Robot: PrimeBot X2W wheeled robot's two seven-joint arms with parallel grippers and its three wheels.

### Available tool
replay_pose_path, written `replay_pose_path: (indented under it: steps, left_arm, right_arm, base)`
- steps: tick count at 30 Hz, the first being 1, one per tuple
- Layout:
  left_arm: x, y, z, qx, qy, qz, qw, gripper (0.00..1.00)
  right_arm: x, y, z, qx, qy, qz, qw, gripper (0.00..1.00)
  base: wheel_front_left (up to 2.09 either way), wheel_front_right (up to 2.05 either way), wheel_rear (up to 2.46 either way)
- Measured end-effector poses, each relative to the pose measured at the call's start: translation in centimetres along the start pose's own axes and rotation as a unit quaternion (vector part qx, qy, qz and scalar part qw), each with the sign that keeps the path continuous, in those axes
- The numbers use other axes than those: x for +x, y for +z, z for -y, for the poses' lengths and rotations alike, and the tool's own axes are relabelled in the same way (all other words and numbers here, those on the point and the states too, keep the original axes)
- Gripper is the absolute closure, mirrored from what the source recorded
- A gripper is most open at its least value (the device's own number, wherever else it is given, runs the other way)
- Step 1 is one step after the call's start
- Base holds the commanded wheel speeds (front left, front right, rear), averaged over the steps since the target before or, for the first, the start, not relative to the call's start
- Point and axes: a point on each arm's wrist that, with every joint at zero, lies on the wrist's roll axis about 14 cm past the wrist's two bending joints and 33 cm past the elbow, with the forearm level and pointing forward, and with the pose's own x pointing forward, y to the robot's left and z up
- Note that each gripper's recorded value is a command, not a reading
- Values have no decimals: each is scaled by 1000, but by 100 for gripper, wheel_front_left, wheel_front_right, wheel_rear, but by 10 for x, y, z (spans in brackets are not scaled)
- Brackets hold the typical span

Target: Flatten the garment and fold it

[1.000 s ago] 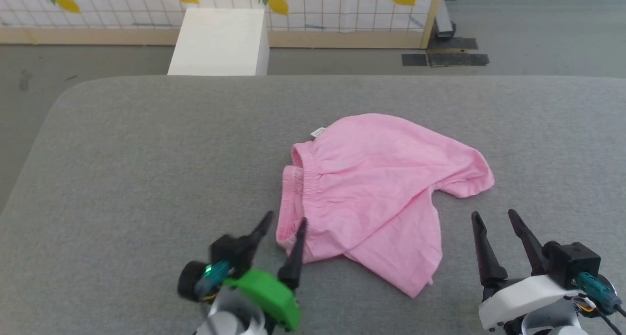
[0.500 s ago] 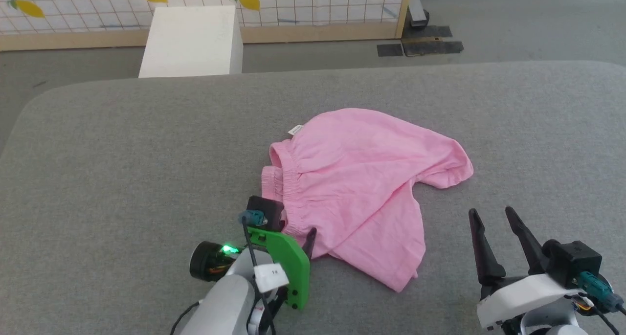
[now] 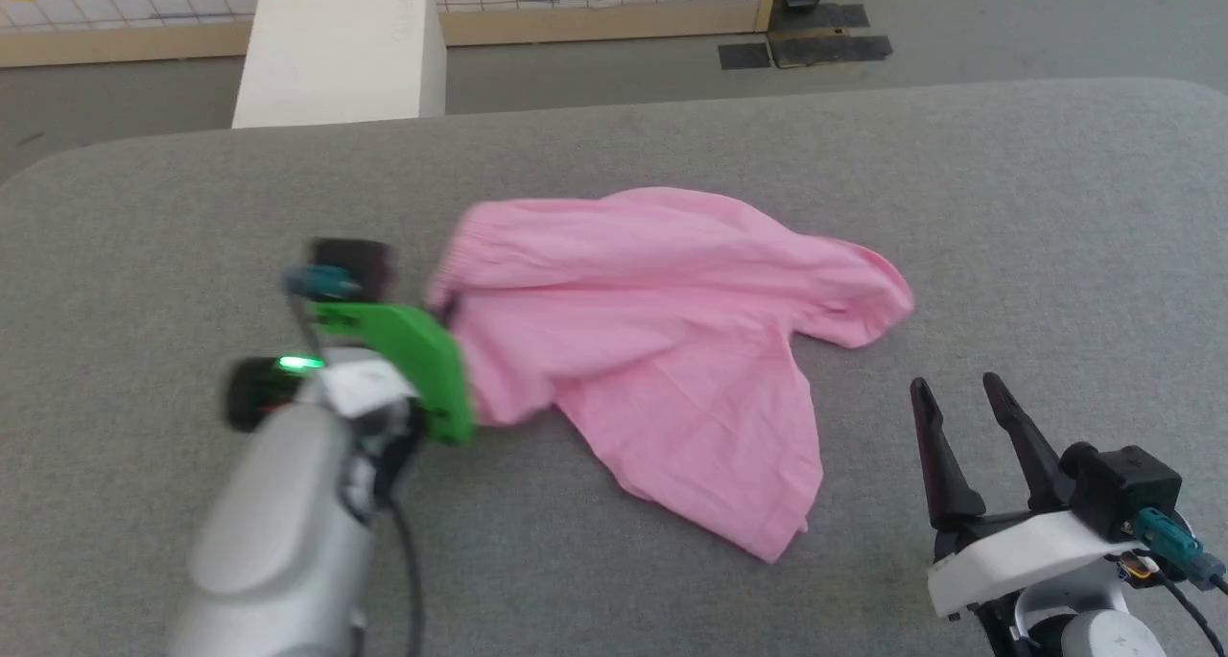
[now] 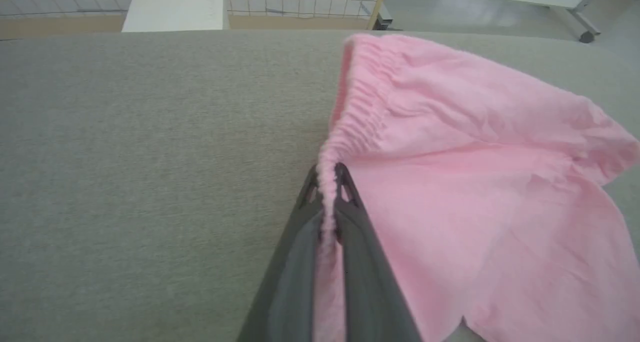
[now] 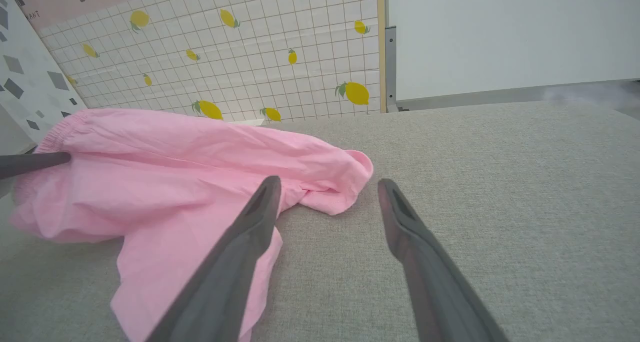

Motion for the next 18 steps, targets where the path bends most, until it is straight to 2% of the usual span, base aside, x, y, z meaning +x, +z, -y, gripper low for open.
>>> replay_pose_path:
  steps: [5, 11, 12, 13, 18]
  left_arm:
    - [0, -7, -68, -10, 87, -24, 996, 100]
    - [-3, -22, -107, -31, 146, -36, 988, 100]
    - [-4, -23, -109, -39, 148, -33, 988, 39]
    - [-4, -22, -109, -45, 147, -27, 988, 0]
    - [-10, -2, -90, -66, 116, 63, 989, 0]
  right_arm:
    - [-2, -2, 6, 4, -9, 0, 1000, 0]
    - [-2, -9, 8, 7, -14, -9, 1000, 0]
    - [-1, -9, 7, 7, -12, -9, 1000, 0]
    - [0, -9, 5, 7, -10, -9, 1000, 0]
    - [2, -3, -9, 8, 12, -2, 1000, 0]
  base:
    - [0, 0, 0]
    - [0, 0, 0]
    - [0, 0, 0]
    - [0, 0, 0]
    - [0, 0, 0]
